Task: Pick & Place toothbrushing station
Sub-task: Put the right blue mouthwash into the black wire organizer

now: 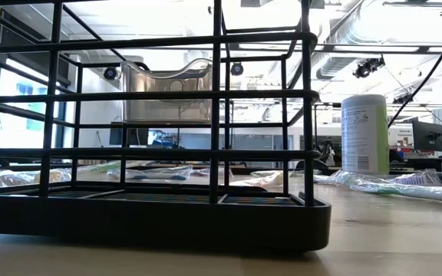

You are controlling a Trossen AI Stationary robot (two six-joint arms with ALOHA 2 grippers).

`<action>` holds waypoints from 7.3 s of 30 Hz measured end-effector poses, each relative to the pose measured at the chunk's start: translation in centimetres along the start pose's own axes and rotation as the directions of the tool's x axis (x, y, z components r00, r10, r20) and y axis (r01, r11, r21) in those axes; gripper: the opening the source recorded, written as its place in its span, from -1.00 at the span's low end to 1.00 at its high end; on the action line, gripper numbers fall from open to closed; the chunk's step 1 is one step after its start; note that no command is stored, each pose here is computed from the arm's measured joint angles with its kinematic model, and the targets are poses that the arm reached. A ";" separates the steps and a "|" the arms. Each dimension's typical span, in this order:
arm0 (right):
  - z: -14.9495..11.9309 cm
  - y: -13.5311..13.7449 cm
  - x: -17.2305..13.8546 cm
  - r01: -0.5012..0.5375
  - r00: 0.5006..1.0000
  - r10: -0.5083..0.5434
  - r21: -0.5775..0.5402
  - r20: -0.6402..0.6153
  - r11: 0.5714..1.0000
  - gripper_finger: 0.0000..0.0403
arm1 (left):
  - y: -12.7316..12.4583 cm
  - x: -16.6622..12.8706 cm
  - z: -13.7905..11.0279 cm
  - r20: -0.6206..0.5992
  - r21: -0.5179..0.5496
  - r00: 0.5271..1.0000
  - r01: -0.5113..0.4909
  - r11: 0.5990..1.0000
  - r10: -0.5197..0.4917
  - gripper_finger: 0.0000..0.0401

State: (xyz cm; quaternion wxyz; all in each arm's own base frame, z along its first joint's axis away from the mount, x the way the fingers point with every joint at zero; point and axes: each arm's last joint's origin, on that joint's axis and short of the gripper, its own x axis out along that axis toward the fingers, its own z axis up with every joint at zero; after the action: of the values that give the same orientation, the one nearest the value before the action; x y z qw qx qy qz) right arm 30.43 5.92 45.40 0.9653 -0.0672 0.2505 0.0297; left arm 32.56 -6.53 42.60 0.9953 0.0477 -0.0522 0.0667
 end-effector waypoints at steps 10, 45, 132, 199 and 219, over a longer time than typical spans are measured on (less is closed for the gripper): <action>0.0 0.0 0.1 0.018 1.000 -0.018 -0.004 -0.005 1.000 -0.50 | 0.1 -0.1 0.0 -0.003 0.007 1.000 0.001 1.000 -0.001 -0.55; -4.2 -1.6 -8.6 0.251 0.939 -0.151 0.316 -0.309 0.915 0.32 | -11.9 -8.4 0.8 -0.118 -0.270 0.931 -0.365 0.891 0.345 -0.55; 2.8 9.1 -1.5 -0.168 0.939 0.094 0.203 0.331 0.965 0.25 | -12.3 -4.5 3.7 0.421 -0.273 0.878 -0.118 0.955 0.229 -0.55; -0.9 6.3 -0.1 -0.232 0.967 0.240 0.095 -0.085 0.968 -0.67 | -8.9 -3.5 5.7 -0.405 -0.202 0.914 -0.074 0.977 -0.015 0.20; -0.9 5.7 0.1 -0.211 0.971 0.220 0.100 -0.092 0.972 -0.67 | -7.8 -1.7 4.8 -0.423 -0.130 0.906 -0.044 0.990 -0.016 0.20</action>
State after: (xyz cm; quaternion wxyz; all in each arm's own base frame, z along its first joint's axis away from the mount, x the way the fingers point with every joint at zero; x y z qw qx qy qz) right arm 29.58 11.44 43.90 0.9444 0.0023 0.3063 0.1197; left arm 31.47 -14.92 46.48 0.9833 -0.0366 0.1599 0.0789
